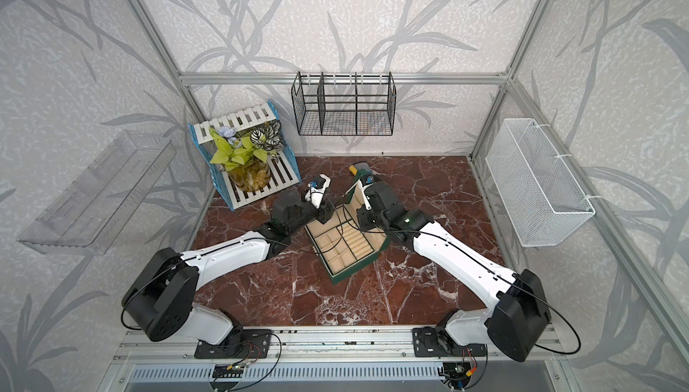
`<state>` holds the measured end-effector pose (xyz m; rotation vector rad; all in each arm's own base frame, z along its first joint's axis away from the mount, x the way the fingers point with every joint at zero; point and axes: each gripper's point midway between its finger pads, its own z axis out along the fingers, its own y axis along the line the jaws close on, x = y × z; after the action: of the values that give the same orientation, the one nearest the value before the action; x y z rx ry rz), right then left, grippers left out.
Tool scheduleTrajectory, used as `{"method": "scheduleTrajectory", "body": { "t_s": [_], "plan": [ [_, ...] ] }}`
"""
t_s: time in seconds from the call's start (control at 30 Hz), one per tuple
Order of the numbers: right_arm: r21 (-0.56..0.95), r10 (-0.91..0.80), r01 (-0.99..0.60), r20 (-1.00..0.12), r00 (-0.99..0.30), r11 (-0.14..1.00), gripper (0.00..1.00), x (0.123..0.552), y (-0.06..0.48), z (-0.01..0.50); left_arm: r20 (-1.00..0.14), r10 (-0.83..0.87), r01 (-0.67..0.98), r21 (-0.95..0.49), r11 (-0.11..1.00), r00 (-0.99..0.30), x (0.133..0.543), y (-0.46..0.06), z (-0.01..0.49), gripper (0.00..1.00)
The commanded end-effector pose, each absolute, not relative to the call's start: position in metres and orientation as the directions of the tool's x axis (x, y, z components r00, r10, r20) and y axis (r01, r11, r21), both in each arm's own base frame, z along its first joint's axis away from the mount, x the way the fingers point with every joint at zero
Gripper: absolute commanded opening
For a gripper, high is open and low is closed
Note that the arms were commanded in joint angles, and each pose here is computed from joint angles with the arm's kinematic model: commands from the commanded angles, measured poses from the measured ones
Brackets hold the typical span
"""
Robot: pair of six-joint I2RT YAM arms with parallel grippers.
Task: Put jewelry chain into jewelry box
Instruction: Hang the necklace on the jewelry box clasp.
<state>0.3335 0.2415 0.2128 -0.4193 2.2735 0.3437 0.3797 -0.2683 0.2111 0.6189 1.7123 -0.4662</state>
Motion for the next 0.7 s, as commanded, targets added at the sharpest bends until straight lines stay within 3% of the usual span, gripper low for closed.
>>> {"method": "scheduleTrajectory", "body": {
  "t_s": [0.0, 0.33, 0.67],
  "plan": [
    [0.077, -0.216, -0.397, -0.736, -0.641, 0.915, 0.0, 0.351, 0.243, 0.217, -0.982, 0.116, 0.64, -0.005, 0.769, -0.147, 0.377, -0.267, 0.222, 0.55],
    [-0.086, -0.289, -0.324, -0.7, -0.653, 0.942, 0.0, 0.397, 0.233, 0.213, -0.977, 0.122, 0.681, -0.03, 0.731, -0.174, 0.381, -0.275, 0.207, 0.55],
    [-0.133, -0.298, -0.283, -0.666, -0.684, 0.95, 0.0, 0.407, 0.215, 0.208, -0.977, 0.124, 0.707, -0.036, 0.707, -0.173, 0.383, -0.284, 0.204, 0.56]
  ]
}}
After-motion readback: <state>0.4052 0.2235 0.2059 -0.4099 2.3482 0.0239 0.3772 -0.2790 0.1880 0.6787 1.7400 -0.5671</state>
